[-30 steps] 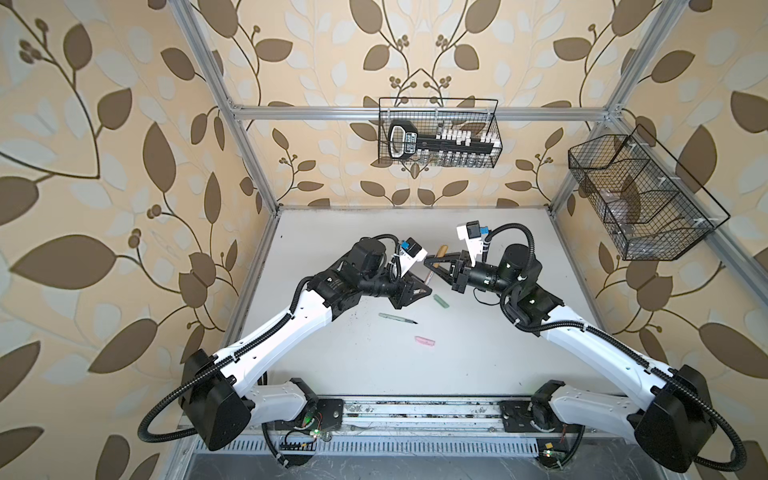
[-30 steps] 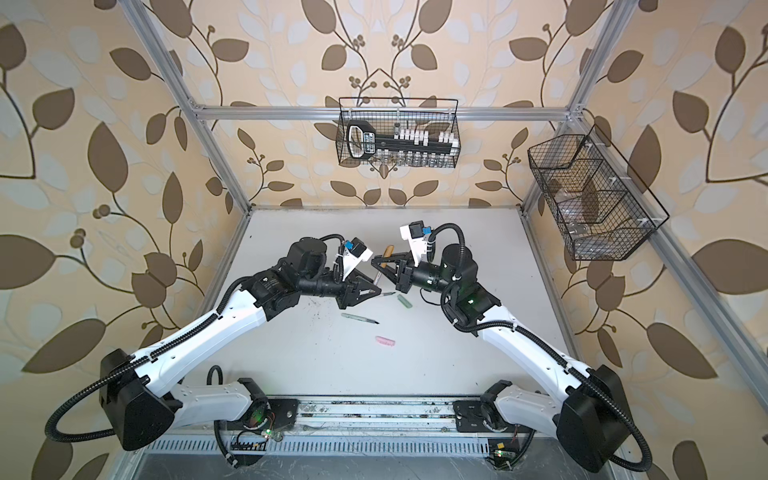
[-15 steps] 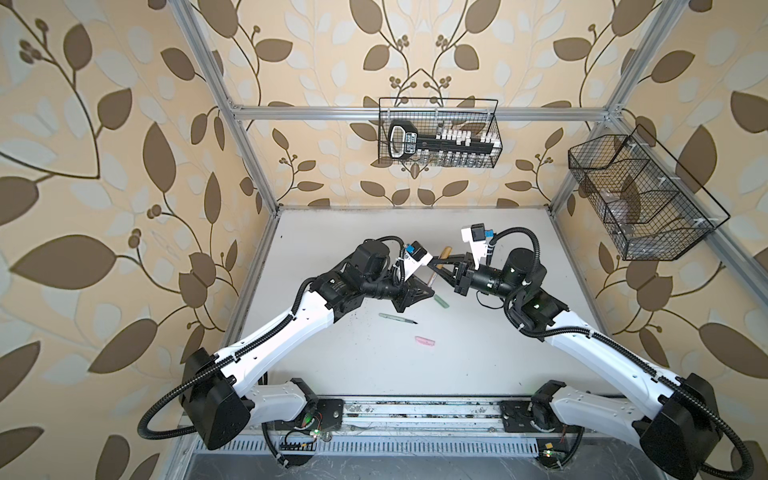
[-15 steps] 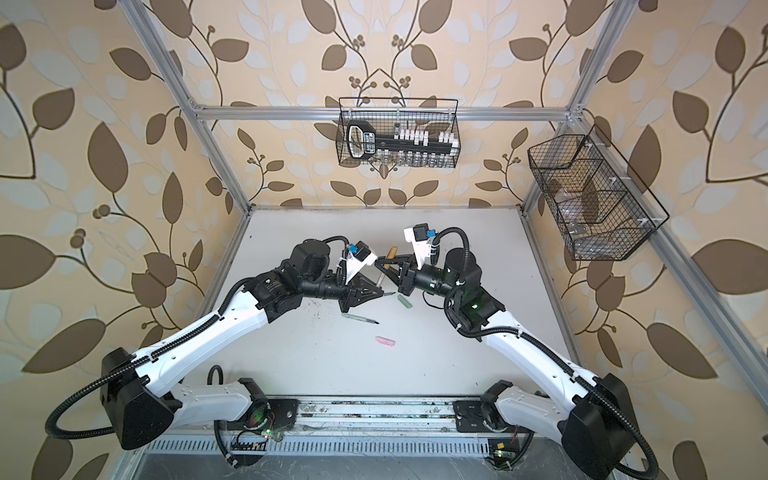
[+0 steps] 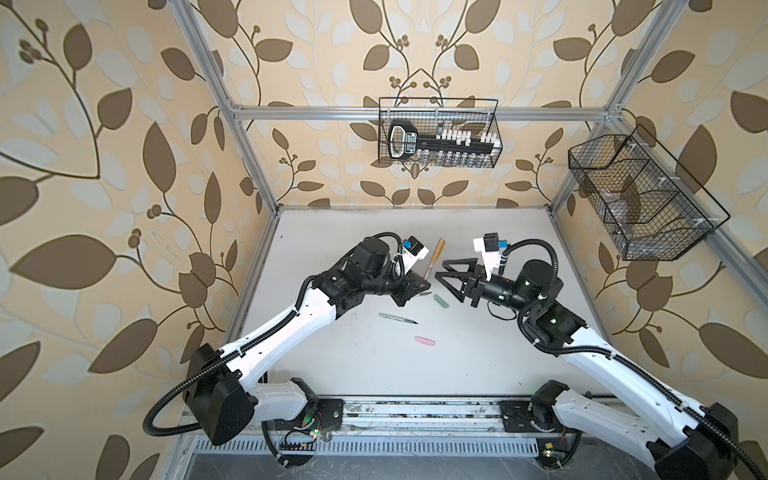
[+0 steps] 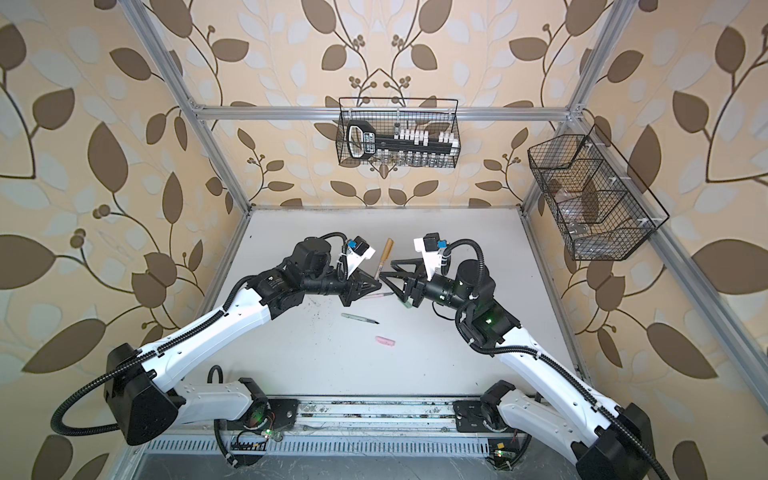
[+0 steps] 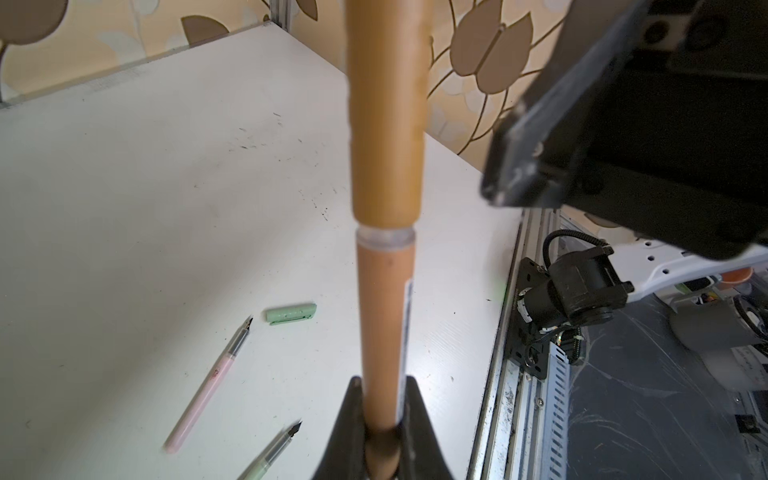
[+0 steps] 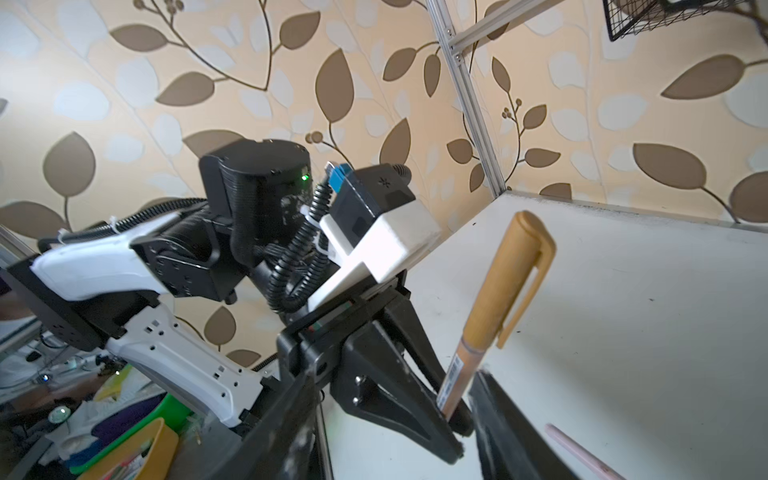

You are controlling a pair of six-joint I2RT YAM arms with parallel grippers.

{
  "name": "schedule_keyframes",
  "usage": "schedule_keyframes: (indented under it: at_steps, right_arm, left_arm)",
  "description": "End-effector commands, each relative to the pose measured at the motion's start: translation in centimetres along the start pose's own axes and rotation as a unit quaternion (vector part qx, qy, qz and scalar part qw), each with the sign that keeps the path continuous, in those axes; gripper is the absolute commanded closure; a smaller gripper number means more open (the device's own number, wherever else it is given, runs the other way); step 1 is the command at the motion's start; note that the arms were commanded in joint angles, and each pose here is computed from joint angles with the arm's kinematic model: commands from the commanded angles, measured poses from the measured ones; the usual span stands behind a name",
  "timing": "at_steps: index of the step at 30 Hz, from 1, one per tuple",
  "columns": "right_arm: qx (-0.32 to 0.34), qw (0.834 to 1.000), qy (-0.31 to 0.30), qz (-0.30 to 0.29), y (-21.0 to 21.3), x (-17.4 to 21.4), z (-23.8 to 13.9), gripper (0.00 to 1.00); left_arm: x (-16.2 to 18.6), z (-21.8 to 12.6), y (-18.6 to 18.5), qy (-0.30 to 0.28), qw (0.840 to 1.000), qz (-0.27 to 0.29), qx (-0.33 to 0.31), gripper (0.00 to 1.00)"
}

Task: Insert the pens into the pen caps
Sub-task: 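Open the right gripper and draw it back from the capped pen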

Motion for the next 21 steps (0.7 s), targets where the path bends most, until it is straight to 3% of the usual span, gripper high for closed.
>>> schedule_keyframes:
  at_steps: [1,5,9,21]
  right_arm:
    - [0.014,1.0,-0.004,0.009,-0.7,-0.3,-0.9,0.36]
    - [0.026,0.999,-0.018,0.018,-1.5,-2.7,-1.2,0.35]
    - [-0.005,1.0,0.003,0.009,-1.2,-4.1,0.0,0.34]
    - [-0.016,0.999,0.033,0.02,-3.3,-4.4,3.0,0.33]
  left_arm:
    - [-0.6,-0.4,0.0,-0.021,1.0,0.016,0.001,1.0]
    - [-0.3,-0.5,-0.3,-0.02,0.999,0.02,0.015,1.0]
    - [-0.2,-0.7,-0.6,-0.02,0.999,0.023,0.023,1.0]
    - [-0.7,-1.4,-1.2,-0.035,0.998,0.028,0.037,1.0]
Point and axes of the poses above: each gripper's point midway between its finger pads, its own z axis out along the fingers, its own y axis along the line the jaws close on, x = y × z, the point moved 8 cm from there along -z, back along the fingers, and after that the axes turned 8 degrees about z, right-handed, at the moved point
